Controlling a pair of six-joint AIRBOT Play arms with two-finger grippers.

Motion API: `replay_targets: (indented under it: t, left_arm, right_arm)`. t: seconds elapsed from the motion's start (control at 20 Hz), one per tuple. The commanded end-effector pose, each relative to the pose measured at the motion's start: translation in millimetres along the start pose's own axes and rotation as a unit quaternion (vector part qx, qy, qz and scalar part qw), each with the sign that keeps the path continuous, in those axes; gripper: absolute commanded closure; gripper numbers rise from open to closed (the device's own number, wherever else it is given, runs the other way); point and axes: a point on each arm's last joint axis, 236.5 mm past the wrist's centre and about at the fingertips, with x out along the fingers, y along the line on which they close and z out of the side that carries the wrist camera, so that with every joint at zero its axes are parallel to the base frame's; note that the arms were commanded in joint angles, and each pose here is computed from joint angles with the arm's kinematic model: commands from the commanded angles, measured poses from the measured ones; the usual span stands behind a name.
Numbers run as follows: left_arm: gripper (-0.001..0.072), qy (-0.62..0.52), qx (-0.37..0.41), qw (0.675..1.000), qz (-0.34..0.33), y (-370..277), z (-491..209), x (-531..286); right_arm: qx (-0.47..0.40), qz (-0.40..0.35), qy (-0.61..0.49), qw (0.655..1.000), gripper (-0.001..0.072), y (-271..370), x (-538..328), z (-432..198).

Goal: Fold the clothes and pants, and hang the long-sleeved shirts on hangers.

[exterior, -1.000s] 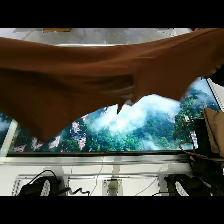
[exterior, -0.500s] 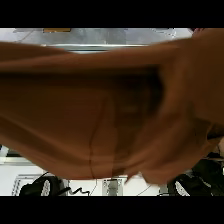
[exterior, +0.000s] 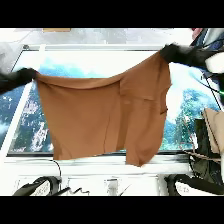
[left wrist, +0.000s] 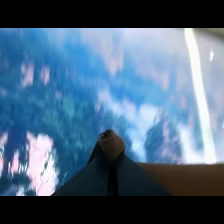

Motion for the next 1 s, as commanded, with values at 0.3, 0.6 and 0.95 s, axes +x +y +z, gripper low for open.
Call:
replay_targets:
  t: [0.3, 0.6, 0.95]
  left_arm:
    - [0.0689, -0.001, -0.083, 0.996, 0.030, 48.4, -48.6, 143.6]
    - [0.0689, 0.161, -0.121, 0.979, -0.030, 10.0, -120.9, 131.1]
    - [0.0689, 0.207, -0.118, 0.970, -0.046, -4.9, -145.9, 131.6]
  right_arm:
    - [0.045, -0.061, 0.033, 0.997, 0.0701, -94.1, 140.1, -68.7]
    - [0.090, -0.101, 0.138, 0.981, 0.0701, -158.4, 109.6, -110.8]
    - [0.102, -0.109, 0.245, 0.958, 0.0701, -166.7, 90.1, -160.6]
